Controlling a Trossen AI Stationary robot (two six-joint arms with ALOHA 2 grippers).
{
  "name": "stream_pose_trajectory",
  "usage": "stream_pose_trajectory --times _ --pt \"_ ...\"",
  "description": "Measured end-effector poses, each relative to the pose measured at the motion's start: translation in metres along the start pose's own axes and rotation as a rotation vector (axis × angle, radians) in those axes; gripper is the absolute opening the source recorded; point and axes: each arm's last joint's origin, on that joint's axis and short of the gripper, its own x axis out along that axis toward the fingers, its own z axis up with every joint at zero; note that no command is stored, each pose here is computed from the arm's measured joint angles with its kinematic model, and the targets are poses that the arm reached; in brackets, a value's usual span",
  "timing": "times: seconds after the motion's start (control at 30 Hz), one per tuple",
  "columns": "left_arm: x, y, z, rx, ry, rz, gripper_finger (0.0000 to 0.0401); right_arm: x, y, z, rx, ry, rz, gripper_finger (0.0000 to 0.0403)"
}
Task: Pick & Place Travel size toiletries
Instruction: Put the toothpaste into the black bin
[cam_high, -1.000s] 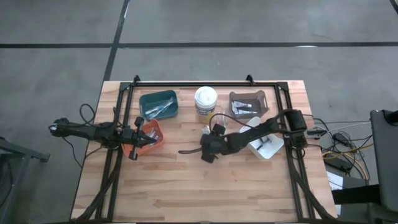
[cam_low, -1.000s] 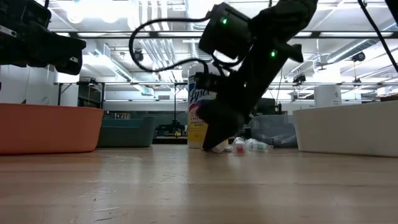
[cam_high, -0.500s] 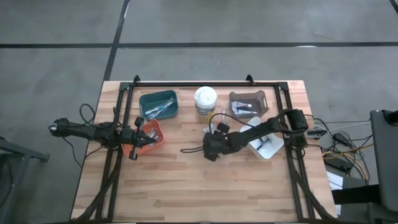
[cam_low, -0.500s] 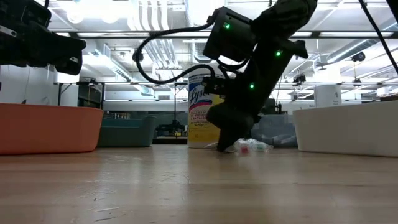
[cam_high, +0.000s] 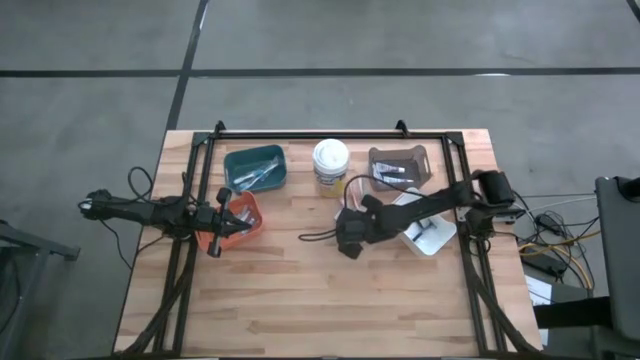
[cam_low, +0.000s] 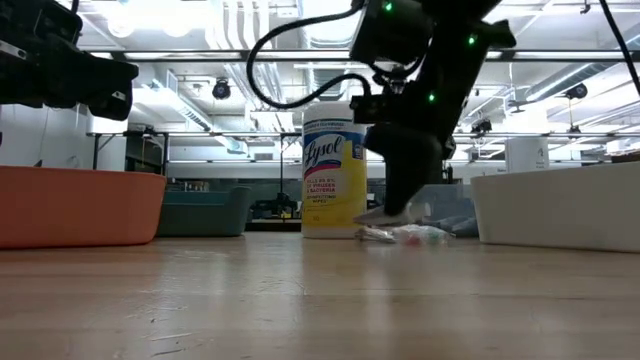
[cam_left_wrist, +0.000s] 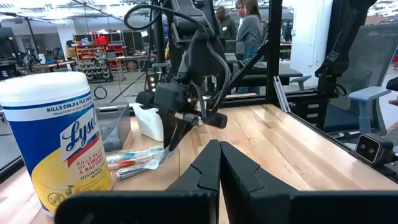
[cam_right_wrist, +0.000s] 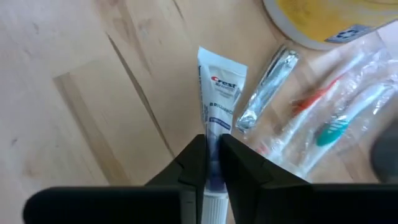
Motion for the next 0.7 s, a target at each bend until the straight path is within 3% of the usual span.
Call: stream_pose_trajectory --times 0.7 --pt "0.000 0.000 0.000 0.000 -0.001 0.001 0.0007 -0.060 -0.028 0.004 0.019 -0.021 0.069 0.0036"
